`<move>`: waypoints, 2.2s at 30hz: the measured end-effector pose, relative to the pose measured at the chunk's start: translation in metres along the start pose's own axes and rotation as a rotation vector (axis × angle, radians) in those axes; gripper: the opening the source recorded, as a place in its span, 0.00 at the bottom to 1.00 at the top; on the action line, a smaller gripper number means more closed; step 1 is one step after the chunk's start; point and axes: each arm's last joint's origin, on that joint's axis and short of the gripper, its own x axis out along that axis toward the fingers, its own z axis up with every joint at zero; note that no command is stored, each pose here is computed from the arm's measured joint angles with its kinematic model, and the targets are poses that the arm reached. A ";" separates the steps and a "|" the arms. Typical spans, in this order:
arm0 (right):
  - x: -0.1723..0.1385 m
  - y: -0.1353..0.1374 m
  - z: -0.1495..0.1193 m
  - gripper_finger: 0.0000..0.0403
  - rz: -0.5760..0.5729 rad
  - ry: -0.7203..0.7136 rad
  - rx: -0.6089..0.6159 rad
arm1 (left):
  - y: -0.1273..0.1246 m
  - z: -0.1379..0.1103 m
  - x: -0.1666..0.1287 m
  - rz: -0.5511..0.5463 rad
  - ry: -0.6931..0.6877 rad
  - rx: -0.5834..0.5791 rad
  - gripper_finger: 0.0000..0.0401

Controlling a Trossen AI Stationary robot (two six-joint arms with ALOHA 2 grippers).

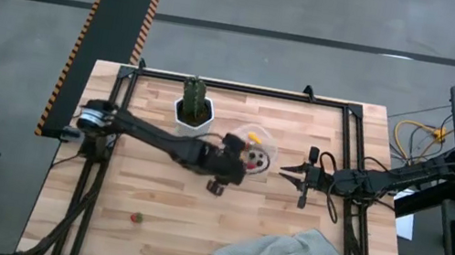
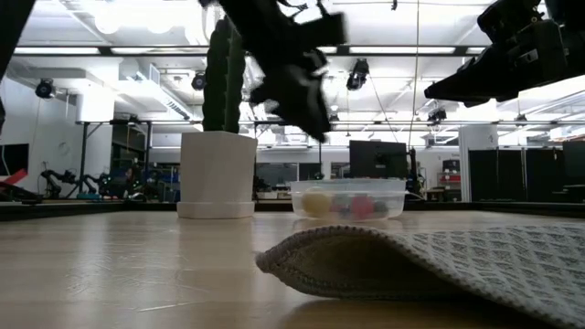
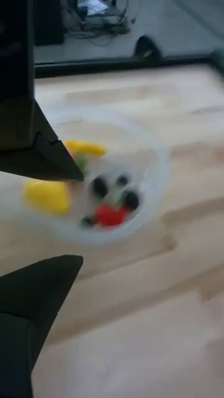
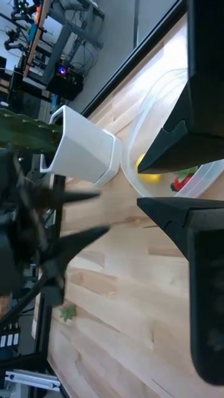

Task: Pick and placing Produce into tupperware
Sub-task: Put the red strawberry into the transparent container

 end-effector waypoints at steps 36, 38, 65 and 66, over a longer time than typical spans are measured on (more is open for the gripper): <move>0.000 0.000 0.003 0.16 -0.001 -0.024 0.072 | -0.191 -0.053 -0.178 -0.270 0.359 -0.447 0.47; 0.000 0.000 0.003 0.16 -0.001 -0.032 0.076 | -0.199 -0.061 -0.177 -0.255 0.381 -0.436 0.47; 0.000 0.001 0.003 0.16 0.028 -0.027 0.118 | -0.228 -0.105 -0.146 -0.269 0.507 -0.392 0.47; 0.000 0.001 0.003 0.16 0.028 -0.027 0.118 | -0.228 -0.105 -0.146 -0.269 0.507 -0.392 0.47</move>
